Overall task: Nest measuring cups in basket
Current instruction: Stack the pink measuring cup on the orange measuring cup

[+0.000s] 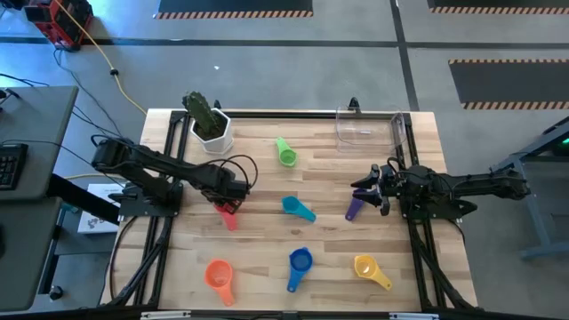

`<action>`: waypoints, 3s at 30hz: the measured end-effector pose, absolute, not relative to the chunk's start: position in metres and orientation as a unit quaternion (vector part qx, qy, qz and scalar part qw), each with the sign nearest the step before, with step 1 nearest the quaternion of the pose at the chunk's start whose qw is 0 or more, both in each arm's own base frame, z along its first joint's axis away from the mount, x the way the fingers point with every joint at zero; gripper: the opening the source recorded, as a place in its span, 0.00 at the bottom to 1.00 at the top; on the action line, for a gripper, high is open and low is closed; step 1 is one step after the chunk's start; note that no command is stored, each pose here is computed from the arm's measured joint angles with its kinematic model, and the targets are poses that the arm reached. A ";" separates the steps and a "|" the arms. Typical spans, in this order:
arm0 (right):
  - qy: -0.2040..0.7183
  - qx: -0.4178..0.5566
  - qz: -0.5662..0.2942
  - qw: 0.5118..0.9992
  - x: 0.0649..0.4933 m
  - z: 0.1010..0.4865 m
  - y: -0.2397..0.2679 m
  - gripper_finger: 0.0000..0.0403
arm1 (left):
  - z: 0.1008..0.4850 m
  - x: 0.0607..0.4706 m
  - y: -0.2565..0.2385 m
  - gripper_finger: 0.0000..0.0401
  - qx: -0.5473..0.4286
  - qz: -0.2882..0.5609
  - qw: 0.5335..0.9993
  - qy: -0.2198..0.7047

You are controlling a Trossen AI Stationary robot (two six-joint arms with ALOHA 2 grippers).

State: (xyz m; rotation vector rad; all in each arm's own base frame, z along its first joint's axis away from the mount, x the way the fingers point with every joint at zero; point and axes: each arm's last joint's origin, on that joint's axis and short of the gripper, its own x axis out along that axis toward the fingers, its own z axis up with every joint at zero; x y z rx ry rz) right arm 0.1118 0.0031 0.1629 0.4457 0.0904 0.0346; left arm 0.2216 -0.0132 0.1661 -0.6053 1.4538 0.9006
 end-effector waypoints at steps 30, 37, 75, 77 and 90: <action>0.056 0.221 0.015 0.974 0.112 0.161 0.003 0.48 | 0.199 0.209 -0.041 0.00 -0.345 0.279 0.651 0.616; 0.057 0.221 0.014 0.974 0.112 0.161 0.003 0.48 | 0.222 0.188 -0.071 0.00 -0.419 0.253 0.641 0.591; 0.070 0.221 0.011 0.973 0.111 0.158 0.003 0.48 | 0.211 0.183 -0.205 0.01 -0.471 0.305 0.590 0.581; 0.070 0.221 0.011 0.973 0.111 0.158 0.003 0.48 | 0.209 0.182 -0.205 0.01 -0.473 0.310 0.587 0.580; 0.070 0.221 0.011 0.973 0.111 0.158 0.003 0.48 | 0.209 0.182 -0.204 0.01 -0.481 0.321 0.579 0.575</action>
